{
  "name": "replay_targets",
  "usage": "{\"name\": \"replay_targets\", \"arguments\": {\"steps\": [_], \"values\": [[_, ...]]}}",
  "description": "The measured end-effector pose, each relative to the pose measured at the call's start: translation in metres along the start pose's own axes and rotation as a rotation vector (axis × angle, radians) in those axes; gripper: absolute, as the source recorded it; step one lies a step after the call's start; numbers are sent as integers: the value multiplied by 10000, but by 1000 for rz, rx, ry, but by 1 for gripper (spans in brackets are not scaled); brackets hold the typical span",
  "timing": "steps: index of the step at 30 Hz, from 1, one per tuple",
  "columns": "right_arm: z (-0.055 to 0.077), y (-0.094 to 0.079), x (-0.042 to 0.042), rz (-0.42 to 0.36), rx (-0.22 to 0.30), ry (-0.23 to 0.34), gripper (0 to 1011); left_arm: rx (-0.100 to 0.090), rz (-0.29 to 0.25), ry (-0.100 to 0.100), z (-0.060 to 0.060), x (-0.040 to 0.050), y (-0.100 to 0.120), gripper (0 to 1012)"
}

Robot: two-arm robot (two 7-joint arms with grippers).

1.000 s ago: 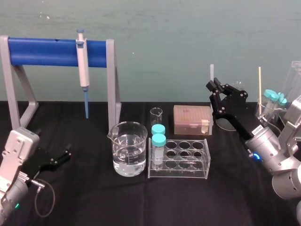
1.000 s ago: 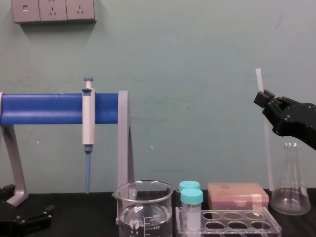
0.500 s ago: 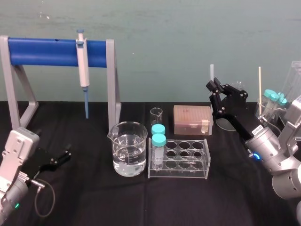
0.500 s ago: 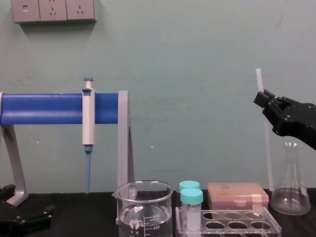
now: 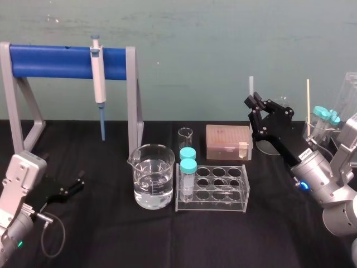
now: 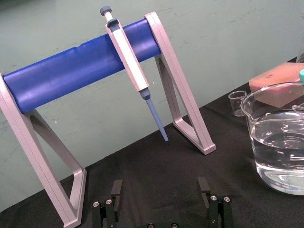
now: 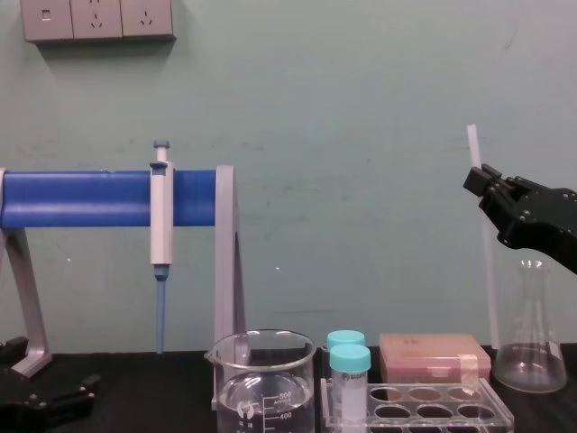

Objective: Pick up the stirring rod with one hand, then place it down.

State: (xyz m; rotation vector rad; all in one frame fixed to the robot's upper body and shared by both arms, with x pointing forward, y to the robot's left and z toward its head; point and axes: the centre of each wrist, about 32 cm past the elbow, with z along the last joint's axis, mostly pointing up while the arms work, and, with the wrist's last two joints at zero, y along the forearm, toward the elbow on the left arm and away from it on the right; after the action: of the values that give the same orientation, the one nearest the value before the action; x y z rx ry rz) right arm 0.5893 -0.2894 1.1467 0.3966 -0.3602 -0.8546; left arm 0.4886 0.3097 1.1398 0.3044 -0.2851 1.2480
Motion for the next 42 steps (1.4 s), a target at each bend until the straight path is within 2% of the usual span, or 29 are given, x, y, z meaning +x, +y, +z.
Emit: {"name": "replay_targets", "arguments": {"steps": [15, 21, 28, 42], "values": [[1, 0, 1, 1, 0, -1, 68, 0, 0, 0, 0, 0, 0, 1000], [24, -1, -37, 44, -5, -17, 68, 0, 0, 0, 0, 0, 0, 1000], [46, -42, -108, 65, -22, -3, 68, 0, 0, 0, 0, 0, 0, 1000], [-37, -85, -153, 74, -40, 59, 68, 0, 0, 0, 0, 0, 0, 1000]]}}
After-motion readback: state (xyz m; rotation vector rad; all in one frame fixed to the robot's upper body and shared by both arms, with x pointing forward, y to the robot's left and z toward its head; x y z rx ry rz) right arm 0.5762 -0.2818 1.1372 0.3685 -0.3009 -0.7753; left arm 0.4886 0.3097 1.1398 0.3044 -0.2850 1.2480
